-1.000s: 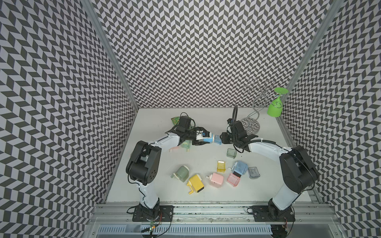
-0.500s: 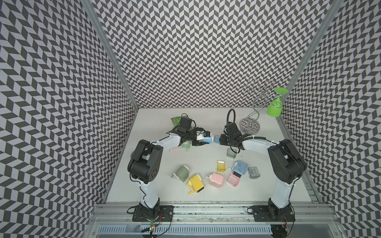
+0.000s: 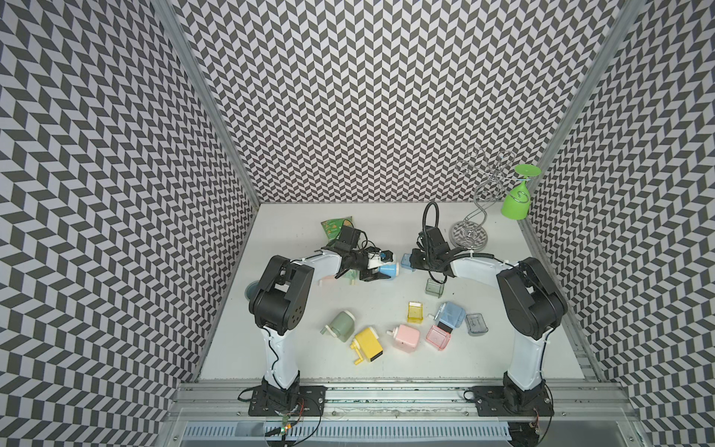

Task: Put the tray back into the pencil sharpener
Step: Pick up the container from the center of the board.

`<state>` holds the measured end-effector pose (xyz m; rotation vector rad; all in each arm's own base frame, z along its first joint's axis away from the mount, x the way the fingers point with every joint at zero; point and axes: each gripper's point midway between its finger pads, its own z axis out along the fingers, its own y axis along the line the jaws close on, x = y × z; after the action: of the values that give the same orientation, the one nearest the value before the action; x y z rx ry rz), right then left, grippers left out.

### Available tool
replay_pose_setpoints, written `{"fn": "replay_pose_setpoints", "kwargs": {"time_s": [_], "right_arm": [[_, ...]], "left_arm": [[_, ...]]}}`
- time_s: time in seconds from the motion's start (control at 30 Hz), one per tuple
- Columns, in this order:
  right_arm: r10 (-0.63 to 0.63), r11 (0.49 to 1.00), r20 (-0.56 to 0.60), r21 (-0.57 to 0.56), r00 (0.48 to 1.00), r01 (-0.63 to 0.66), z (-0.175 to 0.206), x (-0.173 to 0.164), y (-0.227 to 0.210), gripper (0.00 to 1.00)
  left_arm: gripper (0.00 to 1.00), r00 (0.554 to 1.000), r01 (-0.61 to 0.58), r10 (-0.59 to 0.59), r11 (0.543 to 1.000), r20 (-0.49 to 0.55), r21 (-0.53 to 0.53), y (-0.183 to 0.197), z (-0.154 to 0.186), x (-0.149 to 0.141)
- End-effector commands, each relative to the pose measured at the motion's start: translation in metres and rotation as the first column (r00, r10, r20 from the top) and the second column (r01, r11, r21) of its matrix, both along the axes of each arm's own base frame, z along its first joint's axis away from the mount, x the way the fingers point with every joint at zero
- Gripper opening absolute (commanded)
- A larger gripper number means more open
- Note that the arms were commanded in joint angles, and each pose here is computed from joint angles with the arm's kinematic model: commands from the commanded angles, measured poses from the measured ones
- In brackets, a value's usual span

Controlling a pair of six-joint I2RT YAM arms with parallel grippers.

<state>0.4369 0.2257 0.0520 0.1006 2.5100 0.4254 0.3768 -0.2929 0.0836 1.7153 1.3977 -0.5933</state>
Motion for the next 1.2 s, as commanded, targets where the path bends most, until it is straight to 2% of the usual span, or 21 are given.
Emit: {"fn": "replay_pose_setpoints", "kwargs": {"time_s": [0.0,0.27,0.43,0.67,0.73,0.93,1.17], "right_arm": [[-0.008,0.999,0.002,-0.039,1.0,0.008,-0.004,0.005,-0.001,0.36],[-0.007,0.997,-0.011,-0.078,1.0,0.006,-0.011,0.004,-0.006,0.33],[-0.002,0.996,-0.015,-0.085,1.0,0.0,-0.014,0.003,-0.007,0.32],[0.005,0.995,-0.022,-0.097,1.0,-0.007,-0.017,0.002,-0.008,0.3],[0.008,0.995,-0.023,-0.096,1.0,-0.01,-0.017,0.002,-0.007,0.29],[0.024,0.995,-0.028,-0.097,0.999,-0.026,-0.017,0.001,-0.006,0.21],[0.054,0.992,-0.037,-0.108,0.998,-0.058,-0.018,-0.006,-0.002,0.14]], "left_arm": [[0.39,1.0,0.012,-0.012,1.0,0.021,-0.021,-0.004,0.012,0.007],[0.59,0.999,0.003,-0.003,1.0,0.032,0.01,-0.001,0.008,0.009],[0.63,0.999,-0.001,0.0,1.0,0.034,0.028,0.002,0.005,0.01],[0.74,0.999,0.003,-0.004,0.999,0.035,0.035,0.002,0.005,0.01],[0.74,0.999,0.007,-0.008,0.999,0.038,0.037,0.002,0.005,0.01],[0.64,0.999,0.018,-0.02,0.999,0.039,0.041,0.003,0.006,0.009],[0.6,0.999,0.014,-0.016,0.999,0.041,0.045,0.004,0.005,0.008]]}}
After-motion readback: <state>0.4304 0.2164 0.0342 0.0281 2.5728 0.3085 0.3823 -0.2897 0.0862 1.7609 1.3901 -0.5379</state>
